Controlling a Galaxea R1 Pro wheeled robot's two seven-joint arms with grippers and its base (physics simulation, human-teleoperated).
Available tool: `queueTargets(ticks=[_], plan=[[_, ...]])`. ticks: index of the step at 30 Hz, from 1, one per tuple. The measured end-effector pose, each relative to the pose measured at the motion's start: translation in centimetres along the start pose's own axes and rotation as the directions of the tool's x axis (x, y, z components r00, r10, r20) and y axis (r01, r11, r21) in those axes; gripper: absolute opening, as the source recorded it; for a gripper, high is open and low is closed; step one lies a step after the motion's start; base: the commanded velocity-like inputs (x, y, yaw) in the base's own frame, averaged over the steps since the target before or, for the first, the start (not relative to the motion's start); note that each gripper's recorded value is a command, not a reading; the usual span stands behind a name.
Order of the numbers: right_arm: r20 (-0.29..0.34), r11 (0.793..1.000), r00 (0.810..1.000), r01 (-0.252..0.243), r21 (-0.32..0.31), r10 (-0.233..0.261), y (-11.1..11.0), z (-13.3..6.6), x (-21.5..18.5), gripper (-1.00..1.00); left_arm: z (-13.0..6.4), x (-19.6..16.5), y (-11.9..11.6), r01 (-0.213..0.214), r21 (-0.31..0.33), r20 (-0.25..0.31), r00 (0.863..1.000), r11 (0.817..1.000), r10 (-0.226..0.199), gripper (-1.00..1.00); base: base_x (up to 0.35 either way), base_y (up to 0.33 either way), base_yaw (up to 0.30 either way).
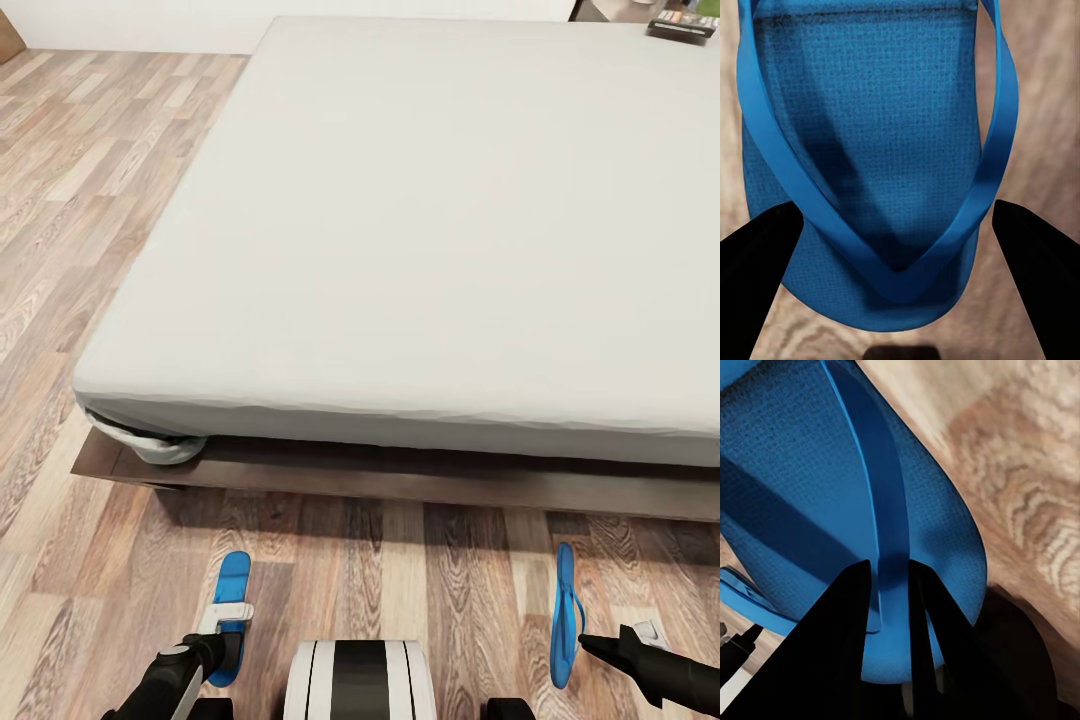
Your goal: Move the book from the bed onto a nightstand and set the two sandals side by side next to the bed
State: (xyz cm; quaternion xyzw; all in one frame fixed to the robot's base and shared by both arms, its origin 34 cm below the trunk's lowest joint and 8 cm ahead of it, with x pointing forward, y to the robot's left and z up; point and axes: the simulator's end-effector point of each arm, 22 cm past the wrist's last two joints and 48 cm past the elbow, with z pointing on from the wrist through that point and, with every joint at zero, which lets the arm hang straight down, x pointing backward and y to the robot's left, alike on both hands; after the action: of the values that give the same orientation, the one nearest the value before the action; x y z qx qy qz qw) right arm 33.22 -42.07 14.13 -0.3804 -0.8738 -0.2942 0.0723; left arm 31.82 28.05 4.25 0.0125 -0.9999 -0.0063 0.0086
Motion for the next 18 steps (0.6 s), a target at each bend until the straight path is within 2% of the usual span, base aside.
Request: queueTargets(ticks=[18], plan=[[0.005,1.0,1.0,0.005,-0.005,-0.005,0.31,-0.15,-0.14,-1.0,-0.22,-0.38,-0.02,0.0,0.0,0.008,1.0,1.0,0.0,-1.0,0.0,0.0,0.0]])
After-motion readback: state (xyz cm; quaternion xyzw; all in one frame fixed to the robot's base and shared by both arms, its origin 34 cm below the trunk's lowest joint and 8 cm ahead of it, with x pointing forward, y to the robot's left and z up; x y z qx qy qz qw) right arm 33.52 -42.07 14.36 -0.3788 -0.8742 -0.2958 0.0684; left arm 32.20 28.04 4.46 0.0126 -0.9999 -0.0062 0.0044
